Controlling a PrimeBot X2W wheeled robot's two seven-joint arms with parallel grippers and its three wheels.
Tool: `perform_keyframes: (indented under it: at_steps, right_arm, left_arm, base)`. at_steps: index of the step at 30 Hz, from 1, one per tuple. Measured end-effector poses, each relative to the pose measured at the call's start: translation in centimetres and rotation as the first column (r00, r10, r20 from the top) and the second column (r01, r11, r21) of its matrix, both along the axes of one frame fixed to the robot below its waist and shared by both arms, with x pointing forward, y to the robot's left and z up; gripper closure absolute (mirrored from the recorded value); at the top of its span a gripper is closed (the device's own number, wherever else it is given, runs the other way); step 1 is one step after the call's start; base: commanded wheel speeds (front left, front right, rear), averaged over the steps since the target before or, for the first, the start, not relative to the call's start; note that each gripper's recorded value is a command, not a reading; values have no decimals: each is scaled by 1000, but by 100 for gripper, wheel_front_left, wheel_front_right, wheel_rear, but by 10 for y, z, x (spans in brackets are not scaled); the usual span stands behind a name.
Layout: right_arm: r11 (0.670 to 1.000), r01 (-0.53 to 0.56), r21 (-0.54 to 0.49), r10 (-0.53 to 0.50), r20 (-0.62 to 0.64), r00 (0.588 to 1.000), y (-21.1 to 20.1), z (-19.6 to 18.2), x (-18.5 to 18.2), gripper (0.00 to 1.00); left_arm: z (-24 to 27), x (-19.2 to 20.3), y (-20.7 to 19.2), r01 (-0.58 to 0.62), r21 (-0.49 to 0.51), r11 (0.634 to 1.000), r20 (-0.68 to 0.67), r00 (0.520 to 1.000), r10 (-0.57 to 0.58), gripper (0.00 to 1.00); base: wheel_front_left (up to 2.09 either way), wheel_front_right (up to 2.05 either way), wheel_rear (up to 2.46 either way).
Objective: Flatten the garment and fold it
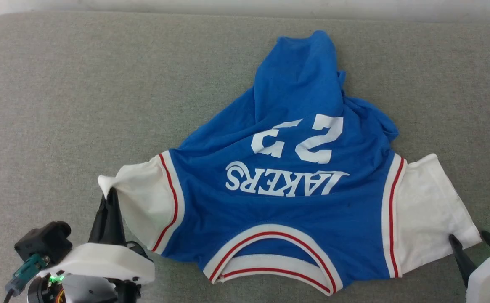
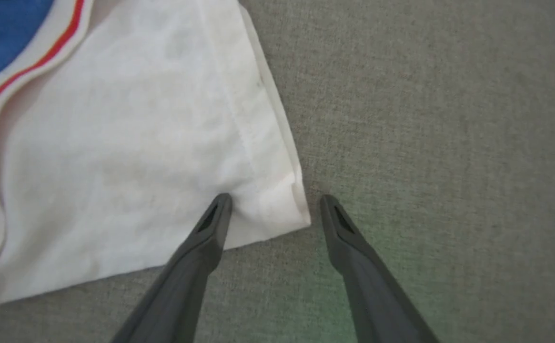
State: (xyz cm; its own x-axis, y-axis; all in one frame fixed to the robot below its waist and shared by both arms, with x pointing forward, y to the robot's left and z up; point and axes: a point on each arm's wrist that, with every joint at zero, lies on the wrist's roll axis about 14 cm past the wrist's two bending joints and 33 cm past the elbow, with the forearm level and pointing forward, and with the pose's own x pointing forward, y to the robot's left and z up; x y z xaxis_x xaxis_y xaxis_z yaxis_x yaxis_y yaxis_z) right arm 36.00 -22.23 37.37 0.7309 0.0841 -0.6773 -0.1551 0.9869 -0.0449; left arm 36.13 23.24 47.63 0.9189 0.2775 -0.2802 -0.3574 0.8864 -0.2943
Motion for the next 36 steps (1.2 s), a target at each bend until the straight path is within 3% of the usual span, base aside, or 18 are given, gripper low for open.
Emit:
perform_keyframes:
  at_steps: [3,4,5,6,13,18,22,26,30,33,36]
  right_arm:
    - [1000,-21,-7,21,-14,1000,0,-7,2,0]
    - [1000,-25,-4,25,-19,1000,0,-9,3,16]
    - [1000,-25,-1,25,-24,999,0,-10,4,67]
    - [1000,-25,7,25,-27,999,1,-11,5,100]
    - [987,75,142,-81,34,996,6,7,16,100]
    - [976,60,210,-121,290,949,8,82,56,100]
    - [976,-29,217,-98,552,828,16,178,89,100]
    - [977,-122,173,-53,759,649,28,283,104,100]
    - [981,-180,80,17,875,483,40,374,100,100]
    - [981,-189,30,51,911,408,45,423,94,100]
    - [984,-178,7,63,921,385,42,454,91,100]
  left_arm:
    - [0,2,-3,11,-4,1000,-4,1000,-11,100]
    - [0,3,-4,15,-4,1000,-4,1000,-15,100]
    - [0,3,-5,21,-6,1000,-5,1000,-21,100]
    - [-1,3,-6,25,-7,1000,-5,1000,-25,100]
    - [7,6,-22,61,-85,994,31,998,-59,100]
    - [47,27,-44,139,-199,970,194,976,-100,100]
    - [104,53,-57,230,-205,951,377,915,-140,100]
    - [174,74,-71,323,-135,937,537,818,-205,100]
    - [256,85,-78,367,-12,930,666,697,-267,100]
    - [306,88,-83,372,79,925,703,637,-317,100]
    - [335,96,-90,380,122,917,695,626,-353,100]
  base:
    - [0,0,0]
    - [0,0,0]
    - [0,0,0]
    - [0,0,0]
    - [0,0,0]
    - [0,0,0]
    - [0,0,0]
    - [0,0,0]
    - [0,0,0]
    - [0,0,0]
    - [0,0,0]
